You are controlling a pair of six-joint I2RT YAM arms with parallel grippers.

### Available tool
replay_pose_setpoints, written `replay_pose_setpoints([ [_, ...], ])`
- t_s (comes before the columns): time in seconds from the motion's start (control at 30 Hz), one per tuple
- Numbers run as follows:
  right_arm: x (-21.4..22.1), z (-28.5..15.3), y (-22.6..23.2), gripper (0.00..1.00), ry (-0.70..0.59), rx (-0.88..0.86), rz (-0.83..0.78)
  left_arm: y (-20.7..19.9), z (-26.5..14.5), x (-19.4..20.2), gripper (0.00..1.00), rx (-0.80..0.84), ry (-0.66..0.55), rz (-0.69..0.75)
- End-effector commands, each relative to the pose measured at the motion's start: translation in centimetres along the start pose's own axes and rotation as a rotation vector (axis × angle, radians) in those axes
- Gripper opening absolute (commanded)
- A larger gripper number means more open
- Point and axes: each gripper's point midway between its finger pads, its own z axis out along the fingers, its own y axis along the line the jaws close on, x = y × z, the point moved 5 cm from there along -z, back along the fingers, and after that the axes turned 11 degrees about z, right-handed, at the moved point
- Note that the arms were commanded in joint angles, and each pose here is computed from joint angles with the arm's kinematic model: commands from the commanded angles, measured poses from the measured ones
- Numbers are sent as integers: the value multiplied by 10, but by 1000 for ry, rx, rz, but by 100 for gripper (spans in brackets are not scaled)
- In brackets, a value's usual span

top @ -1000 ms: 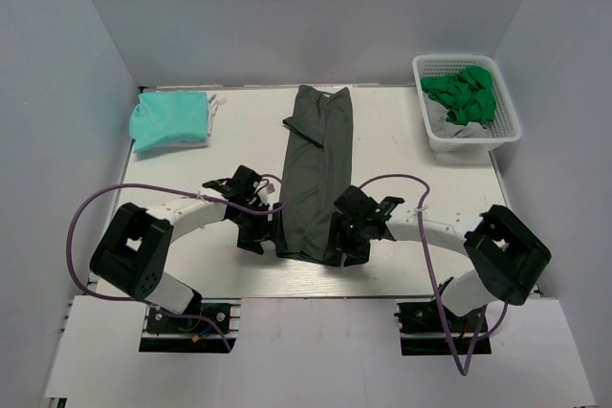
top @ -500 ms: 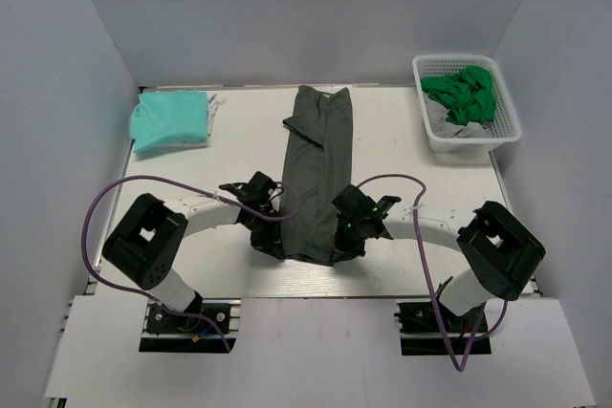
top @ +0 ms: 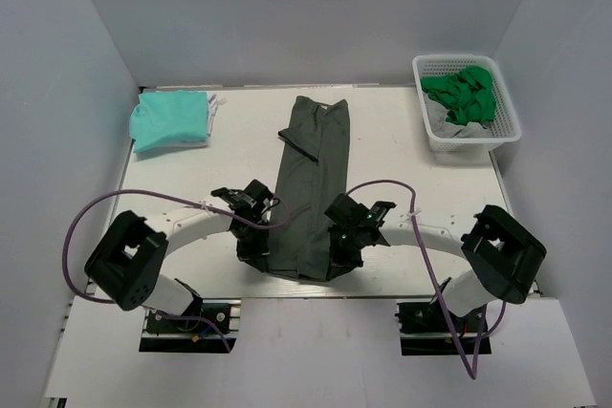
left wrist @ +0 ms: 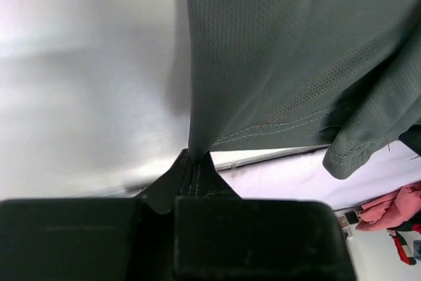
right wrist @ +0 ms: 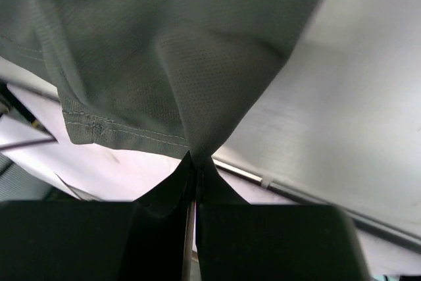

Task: Fold and stack the t-shirts
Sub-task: Grab the bottom of the folded rectangular tshirt with both arms, then fold the folded rectangular tshirt in 1/3 of the way

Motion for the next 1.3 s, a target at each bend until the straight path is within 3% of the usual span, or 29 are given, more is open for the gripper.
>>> replay_pose_setpoints([
  [0.0,9,-15,11,0,28,8,-57,6,-19,8,0,-87,-16,-26],
  [0.2,-8,-36,47,0,-29,-45,-119,-8,-44,-25,0,-129,-76,-38],
  [0.37,-29,-48,59,0,-74,29,-124,-16,-59,-67,0,-199,-109,-62],
  [0.6,-81,-72,68,0,-163,54,-67,-32,-68,-132,0,-229,-147,-71],
  [0.97,-159,-94,76,0,-216,-2,-24,-40,-103,-229,0,-190,-310,-98],
  [1.27,-203,-93,76,0,-243,-59,16,-26,-91,-268,0,-181,-329,-122],
])
